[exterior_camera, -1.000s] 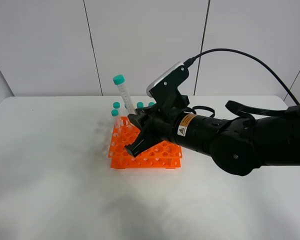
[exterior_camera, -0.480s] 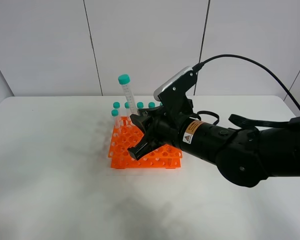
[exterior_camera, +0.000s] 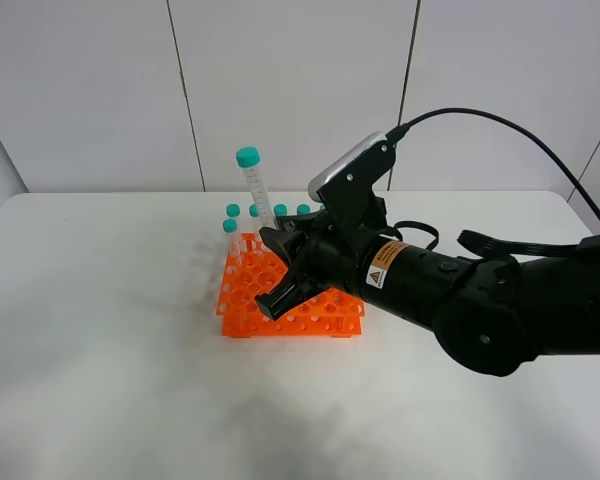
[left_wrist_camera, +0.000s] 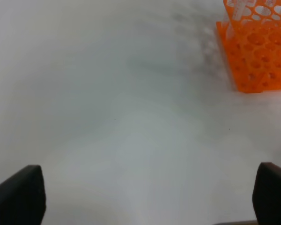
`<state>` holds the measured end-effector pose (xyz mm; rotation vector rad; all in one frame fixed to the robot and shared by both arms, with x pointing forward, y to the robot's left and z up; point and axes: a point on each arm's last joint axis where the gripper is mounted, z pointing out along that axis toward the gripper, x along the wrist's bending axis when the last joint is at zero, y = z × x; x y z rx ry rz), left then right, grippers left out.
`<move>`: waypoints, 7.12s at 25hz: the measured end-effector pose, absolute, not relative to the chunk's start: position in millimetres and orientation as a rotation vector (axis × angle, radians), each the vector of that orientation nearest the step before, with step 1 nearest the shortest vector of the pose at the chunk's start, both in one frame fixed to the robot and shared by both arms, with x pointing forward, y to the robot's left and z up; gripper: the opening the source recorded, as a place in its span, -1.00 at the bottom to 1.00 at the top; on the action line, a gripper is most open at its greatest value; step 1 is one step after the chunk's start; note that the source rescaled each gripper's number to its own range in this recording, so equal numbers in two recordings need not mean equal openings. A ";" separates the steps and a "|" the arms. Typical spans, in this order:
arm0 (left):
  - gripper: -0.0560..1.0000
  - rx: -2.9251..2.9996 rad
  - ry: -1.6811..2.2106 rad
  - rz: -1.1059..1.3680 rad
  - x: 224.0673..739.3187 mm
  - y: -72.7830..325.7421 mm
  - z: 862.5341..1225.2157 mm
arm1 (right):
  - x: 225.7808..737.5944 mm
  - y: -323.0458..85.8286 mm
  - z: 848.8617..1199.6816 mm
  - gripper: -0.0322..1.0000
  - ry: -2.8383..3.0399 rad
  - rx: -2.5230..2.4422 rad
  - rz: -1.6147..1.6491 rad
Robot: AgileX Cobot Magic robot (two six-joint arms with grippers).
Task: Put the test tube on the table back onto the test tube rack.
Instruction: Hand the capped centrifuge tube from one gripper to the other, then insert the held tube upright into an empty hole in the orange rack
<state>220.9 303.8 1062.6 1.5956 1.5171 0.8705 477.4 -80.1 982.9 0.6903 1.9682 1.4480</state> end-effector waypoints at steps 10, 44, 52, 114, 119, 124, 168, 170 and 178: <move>1.00 1.551 1.511 0.876 217.4 304.1 1070.4 | 477.3 -80.1 982.5 -0.94 1.972 0.691 1.445; 0.99 1.791 1.459 0.826 342.6 287.2 1209.0 | 477.3 -80.1 982.6 -0.94 1.971 0.691 1.445; 0.99 1.903 1.160 0.710 337.2 259.2 1212.0 | 477.3 -80.1 982.6 -0.94 1.971 0.691 1.446; 0.69 1.946 1.103 0.490 504.6 126.5 1115.9 | 477.3 -80.1 982.2 -0.94 1.976 0.675 1.433; 0.08 1.947 1.097 0.484 504.3 126.0 1115.9 | 477.2 -80.1 982.2 -0.94 1.977 0.671 1.431; -0.83 1.954 1.076 0.481 503.5 124.5 1116.1 | 477.2 -80.0 982.5 -0.94 1.975 0.666 1.433; -0.89 1.947 1.009 0.414 499.9 118.0 1117.8 | 477.1 -80.3 982.5 -0.78 1.969 0.669 1.437; -0.89 1.944 1.010 0.411 499.9 117.8 1117.9 | 477.1 -80.2 982.6 -0.57 1.969 0.668 1.437; -0.89 1.929 1.009 0.417 500.6 117.6 1119.0 | 477.1 -80.2 982.6 -0.23 1.969 0.668 1.437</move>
